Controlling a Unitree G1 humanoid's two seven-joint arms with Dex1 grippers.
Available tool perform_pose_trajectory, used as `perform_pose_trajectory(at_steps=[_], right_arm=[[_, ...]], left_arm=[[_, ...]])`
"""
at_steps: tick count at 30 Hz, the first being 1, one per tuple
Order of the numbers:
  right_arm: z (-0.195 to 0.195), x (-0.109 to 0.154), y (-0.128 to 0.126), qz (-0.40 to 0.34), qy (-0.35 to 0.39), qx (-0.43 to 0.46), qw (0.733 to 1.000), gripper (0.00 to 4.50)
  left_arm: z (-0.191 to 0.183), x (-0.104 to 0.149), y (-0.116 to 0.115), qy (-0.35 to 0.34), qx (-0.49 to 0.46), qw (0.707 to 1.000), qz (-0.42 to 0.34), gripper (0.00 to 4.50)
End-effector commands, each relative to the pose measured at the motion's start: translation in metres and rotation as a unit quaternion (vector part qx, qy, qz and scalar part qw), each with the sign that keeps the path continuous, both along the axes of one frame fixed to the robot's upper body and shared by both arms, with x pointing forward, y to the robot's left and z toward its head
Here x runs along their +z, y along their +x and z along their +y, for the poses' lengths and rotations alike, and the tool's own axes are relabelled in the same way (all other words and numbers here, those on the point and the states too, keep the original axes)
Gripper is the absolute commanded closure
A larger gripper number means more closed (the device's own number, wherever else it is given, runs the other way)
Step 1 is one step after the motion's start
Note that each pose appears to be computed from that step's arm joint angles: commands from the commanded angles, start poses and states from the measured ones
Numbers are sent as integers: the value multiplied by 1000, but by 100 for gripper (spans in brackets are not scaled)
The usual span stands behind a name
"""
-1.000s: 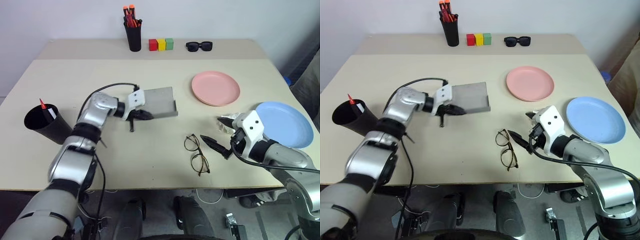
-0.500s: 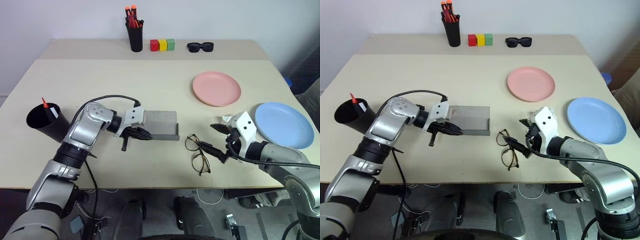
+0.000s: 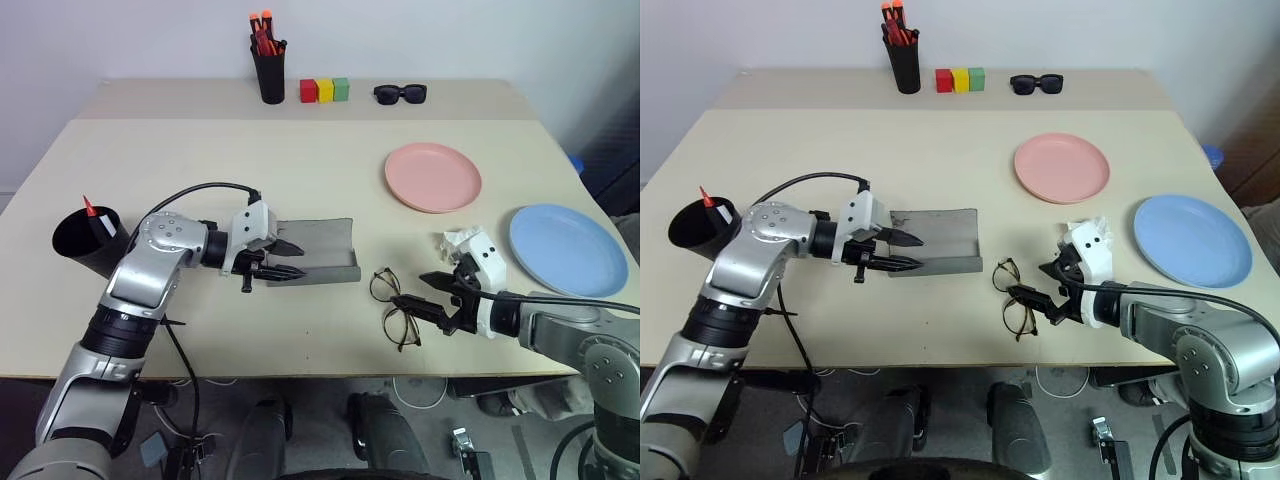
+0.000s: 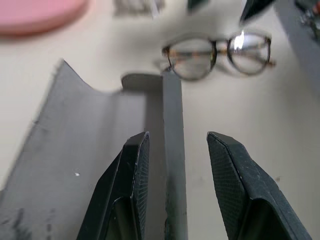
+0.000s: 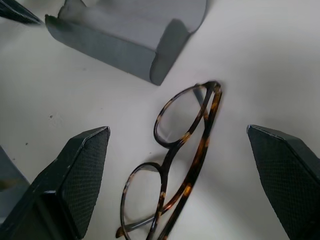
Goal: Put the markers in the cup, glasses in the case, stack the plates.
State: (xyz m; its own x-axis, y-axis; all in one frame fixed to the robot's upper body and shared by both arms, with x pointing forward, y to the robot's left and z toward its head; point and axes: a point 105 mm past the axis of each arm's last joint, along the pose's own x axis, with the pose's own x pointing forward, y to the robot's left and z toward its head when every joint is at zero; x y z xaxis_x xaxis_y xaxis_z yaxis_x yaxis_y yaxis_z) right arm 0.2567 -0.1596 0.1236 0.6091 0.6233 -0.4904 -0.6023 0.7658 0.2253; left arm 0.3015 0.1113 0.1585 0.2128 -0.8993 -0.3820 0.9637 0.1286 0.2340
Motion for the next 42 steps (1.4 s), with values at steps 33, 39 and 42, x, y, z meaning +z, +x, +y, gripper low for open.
perform_pose_trajectory(at_steps=[33, 39, 42], right_arm=[[22, 33, 14, -23, -36, 48, 998, 445], [73, 86, 33, -173, -98, 205, 958, 445], [98, 93, 53, -213, -116, 262, 934, 445]], left_arm=[[13, -29, -47, -64, 129, 989, 18, 262], [47, -32, -39, -98, 229, 968, 7, 262], [59, -31, -36, -118, 267, 956, -4, 262]])
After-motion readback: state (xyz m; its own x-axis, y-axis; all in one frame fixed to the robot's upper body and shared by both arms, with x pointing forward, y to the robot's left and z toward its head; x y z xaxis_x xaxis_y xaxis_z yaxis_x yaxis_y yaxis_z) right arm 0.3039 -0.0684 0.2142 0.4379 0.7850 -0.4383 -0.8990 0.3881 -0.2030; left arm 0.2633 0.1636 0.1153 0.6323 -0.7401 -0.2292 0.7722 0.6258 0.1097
